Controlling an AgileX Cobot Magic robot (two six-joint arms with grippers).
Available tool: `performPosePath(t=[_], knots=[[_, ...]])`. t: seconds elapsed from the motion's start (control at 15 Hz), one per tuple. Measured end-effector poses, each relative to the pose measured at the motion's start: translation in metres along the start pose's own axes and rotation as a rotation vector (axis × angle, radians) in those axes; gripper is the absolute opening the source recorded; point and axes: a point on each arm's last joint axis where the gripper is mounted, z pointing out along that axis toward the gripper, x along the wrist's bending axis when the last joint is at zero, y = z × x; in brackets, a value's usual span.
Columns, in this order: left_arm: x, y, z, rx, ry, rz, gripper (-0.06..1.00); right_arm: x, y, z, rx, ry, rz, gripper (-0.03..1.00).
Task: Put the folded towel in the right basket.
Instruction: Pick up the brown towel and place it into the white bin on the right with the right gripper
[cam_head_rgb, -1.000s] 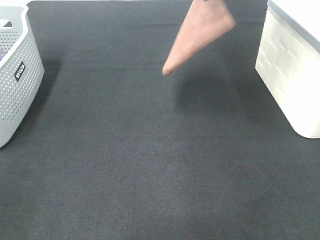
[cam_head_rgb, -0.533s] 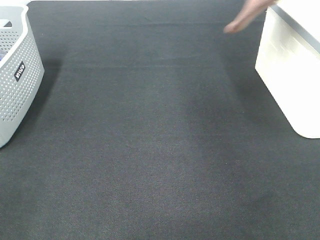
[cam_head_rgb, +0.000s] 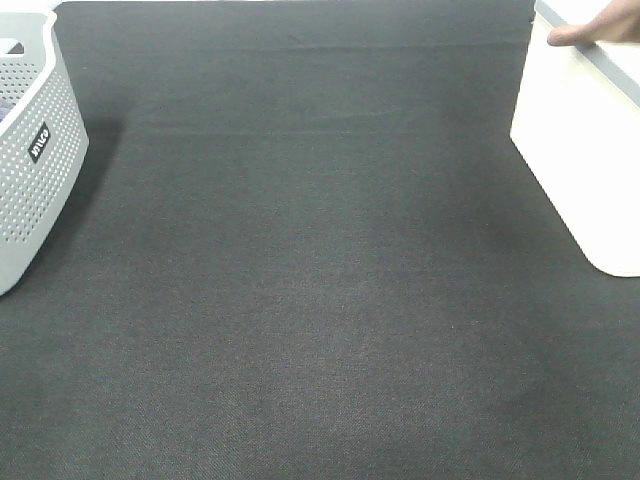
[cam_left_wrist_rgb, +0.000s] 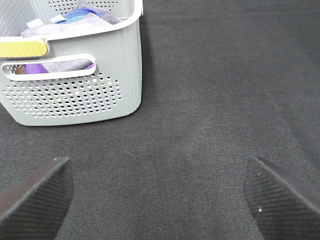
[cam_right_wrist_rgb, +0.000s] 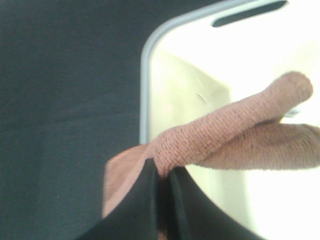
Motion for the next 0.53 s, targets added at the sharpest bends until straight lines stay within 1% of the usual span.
performPosePath(t=[0.13,0.2,0.27,0.4,0.53], knots=[[0.0,0.0,0.0,0.0,0.0,0.0,0.88,-0.026,-0.006,0.022,0.055,-0.059,0.075,0.0],[0.0,0.0,0.0,0.0,0.0,0.0,0.88,-0.03,-0.007,0.026,0.066,-0.072,0.086,0.01],[0.0,0.0,0.0,0.0,0.0,0.0,0.88,-0.04,-0.011,0.037,0.094,-0.102,0.102,0.05],[0.0,0.0,0.0,0.0,0.0,0.0,0.88,-0.045,-0.013,0.042,0.11,-0.126,0.115,0.19],[0.0,0.0,0.0,0.0,0.0,0.0,0.88,-0.046,-0.013,0.042,0.107,-0.132,0.128,0.4]])
